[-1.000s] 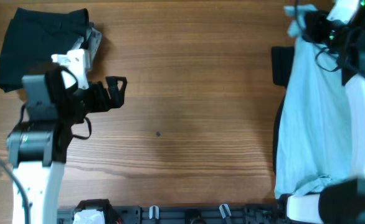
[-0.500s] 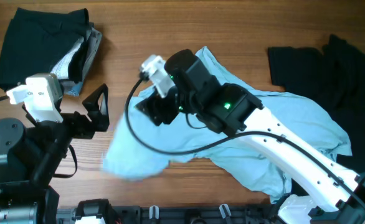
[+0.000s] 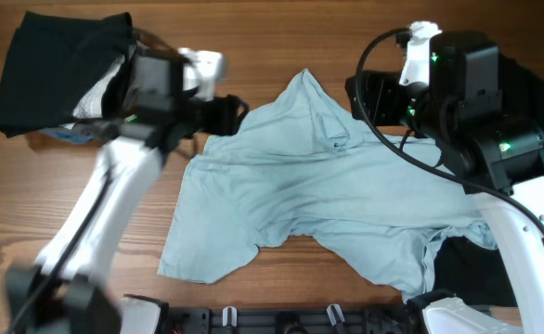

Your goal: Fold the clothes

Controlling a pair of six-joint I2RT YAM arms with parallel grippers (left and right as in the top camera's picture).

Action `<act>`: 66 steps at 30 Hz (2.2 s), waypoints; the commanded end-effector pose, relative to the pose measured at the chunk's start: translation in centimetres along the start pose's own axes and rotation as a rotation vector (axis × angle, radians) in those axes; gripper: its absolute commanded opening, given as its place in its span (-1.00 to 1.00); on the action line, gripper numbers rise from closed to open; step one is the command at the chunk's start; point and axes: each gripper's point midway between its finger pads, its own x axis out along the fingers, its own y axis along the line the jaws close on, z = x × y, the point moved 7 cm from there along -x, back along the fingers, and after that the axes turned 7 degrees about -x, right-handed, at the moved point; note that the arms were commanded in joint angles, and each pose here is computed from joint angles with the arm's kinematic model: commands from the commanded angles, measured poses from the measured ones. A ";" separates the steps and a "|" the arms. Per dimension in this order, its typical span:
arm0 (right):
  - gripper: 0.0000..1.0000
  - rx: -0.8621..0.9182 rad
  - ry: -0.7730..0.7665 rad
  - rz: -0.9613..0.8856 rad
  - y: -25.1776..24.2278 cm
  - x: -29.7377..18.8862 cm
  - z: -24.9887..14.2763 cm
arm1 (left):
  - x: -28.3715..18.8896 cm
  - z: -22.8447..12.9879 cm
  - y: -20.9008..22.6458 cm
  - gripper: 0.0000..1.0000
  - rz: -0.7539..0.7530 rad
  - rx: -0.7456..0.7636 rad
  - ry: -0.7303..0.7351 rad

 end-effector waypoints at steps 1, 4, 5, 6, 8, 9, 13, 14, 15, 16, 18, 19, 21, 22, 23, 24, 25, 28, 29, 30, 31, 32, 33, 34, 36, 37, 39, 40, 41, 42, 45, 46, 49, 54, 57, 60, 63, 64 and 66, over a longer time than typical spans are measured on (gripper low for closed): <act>0.58 -0.001 0.029 0.006 0.0 0.0 -0.3 | 8.3 -1.8 0.0 0.00 -0.046 0.060 0.106; 0.58 0.002 0.042 -0.010 -0.2 0.0 -0.6 | 13.0 -3.0 0.4 -0.27 -0.062 0.083 0.122; 0.58 0.007 0.043 -0.009 -0.2 0.0 -0.6 | 14.2 -3.3 0.6 -0.31 -0.065 0.086 0.121; 0.58 0.007 0.042 -0.010 -0.2 0.0 -0.6 | 14.9 -3.5 0.9 -0.35 -0.065 0.086 0.122; 0.58 0.007 0.042 -0.010 -0.2 0.0 -0.6 | 16.5 -4.3 1.7 -0.49 -0.054 0.080 0.137; 0.58 0.007 0.045 -0.010 -0.2 0.0 -0.6 | 17.1 -4.6 2.2 -0.55 -0.035 0.078 0.142; 0.58 0.012 0.068 -0.015 -0.4 0.5 -1.3 | 18.9 -5.6 4.8 -0.74 0.107 0.073 0.146; 0.58 0.013 0.077 -0.017 -0.5 0.7 -1.5 | 19.0 -5.6 6.0 -0.77 0.189 0.071 0.136; 0.58 0.015 0.095 -0.031 -0.7 1.0 -1.8 | 19.0 -5.6 8.2 -0.78 0.301 0.059 0.123; 0.58 0.019 0.112 -0.050 -0.9 1.2 -2.0 | 18.6 -5.5 10.2 -0.78 0.385 0.038 0.114; 0.57 0.023 0.149 -0.076 -1.3 1.7 -2.5 | 17.3 -4.9 13.8 -0.70 0.525 -0.033 0.084; 0.57 0.026 0.175 -0.094 -1.6 2.2 -2.9 | 15.9 -4.3 16.6 -0.69 0.627 -0.107 0.044; 0.57 0.042 0.204 -0.132 -2.1 2.9 -3.2 | 13.6 -3.2 20.2 -0.74 0.699 -0.200 0.003; 0.57 0.090 0.218 -0.179 -2.6 3.4 -3.4 | 12.3 -2.2 21.4 -0.78 0.639 -0.249 0.001; 0.57 0.120 0.222 -0.204 -2.9 3.8 -3.5 | 11.7 -1.5 21.3 -0.77 0.550 -0.255 0.007; 0.58 0.148 0.219 -0.227 -3.1 4.1 -3.5 | 11.2 -0.8 20.7 -0.72 0.459 -0.244 0.007; 0.60 0.182 0.213 -0.260 -3.5 4.5 -3.4 | 10.7 -0.1 20.0 -0.64 0.389 -0.234 -0.004; 0.62 0.246 0.222 -0.344 -4.8 6.3 -3.5 | 8.9 2.1 17.1 -0.53 0.262 -0.194 -0.066; 0.62 0.263 0.237 -0.357 -5.4 6.8 -3.7 | 8.6 2.4 16.4 -0.50 0.238 -0.170 -0.070; 0.62 0.283 0.264 -0.375 -6.3 7.6 -4.0 | 8.4 2.6 15.3 -0.46 0.203 -0.156 -0.067; 0.61 0.310 0.282 -0.388 -7.2 8.1 -4.2 | 8.6 2.4 14.0 -0.44 0.148 -0.124 -0.046; 0.59 0.331 0.295 -0.389 -7.9 8.5 -4.3 | 9.0 2.0 12.9 -0.40 0.094 -0.081 -0.018; 0.55 0.356 0.307 -0.385 -8.8 8.8 -4.4 | 9.6 1.4 11.7 -0.38 0.050 -0.034 0.020; 0.55 0.371 0.309 -0.383 -9.3 8.8 -4.4 | 10.1 0.8 10.7 -0.38 0.026 0.002 0.056; 0.56 0.354 0.307 -0.341 -9.9 8.6 -4.1 | 11.1 -0.9 8.5 -0.39 -0.006 0.092 0.142; 0.57 0.350 0.304 -0.334 -10.1 8.4 -4.1 | 11.9 -2.1 7.2 -0.41 -0.027 0.145 0.197; 0.63 0.339 0.307 -0.333 -10.3 8.3 -4.1 | 13.6 -4.2 6.0 -0.55 -0.039 0.176 0.279; 0.64 0.336 0.307 -0.332 -10.3 8.3 -4.1 | 14.3 -4.8 5.7 -0.59 -0.046 0.178 0.302; 0.64 0.326 0.309 -0.331 -10.3 8.4 -4.1 | 15.0 -5.6 5.5 -0.61 -0.051 0.178 0.328; 0.64 0.314 0.309 -0.329 -10.3 8.4 -4.0 | 15.9 -6.4 5.4 -0.61 -0.055 0.181 0.353; 0.67 0.312 0.307 -0.332 -10.3 8.4 -4.0 | 18.8 -7.9 7.1 -0.63 0.030 0.160 0.365; 0.68 0.313 0.309 -0.332 -10.3 8.4 -4.0 | 19.6 -7.6 8.5 -0.63 0.128 0.107 0.327; 0.73 0.314 0.317 -0.334 -10.3 8.3 -4.2 | 20.2 -4.1 13.6 -0.62 0.401 -0.169 0.047; 0.74 0.318 0.341 -0.339 -10.4 8.6 -4.6 | 16.7 4.1 18.6 -0.75 0.402 -0.335 -0.254; 0.67 0.323 0.365 -0.348 -10.9 9.8 -4.9 | 15.0 6.8 19.0 -0.76 0.332 -0.330 -0.221; 0.29 0.345 0.426 -0.355 -11.9 12.4 -6.1 | 14.4 7.7 16.8 -0.53 0.203 -0.227 -0.159; -0.13 0.354 0.505 -0.334 -12.6 15.5 -7.8 | 13.3 7.4 14.7 -0.25 0.197 -0.137 -0.095; -0.25 0.359 0.526 -0.330 -12.8 16.4 -8.3 | 12.8 7.3 13.9 -0.17 0.196 -0.111 -0.077; -0.09 0.383 0.595 -0.308 -13.4 19.2 -10.2 | 10.8 7.4 12.3 0.11 0.196 -0.096 -0.050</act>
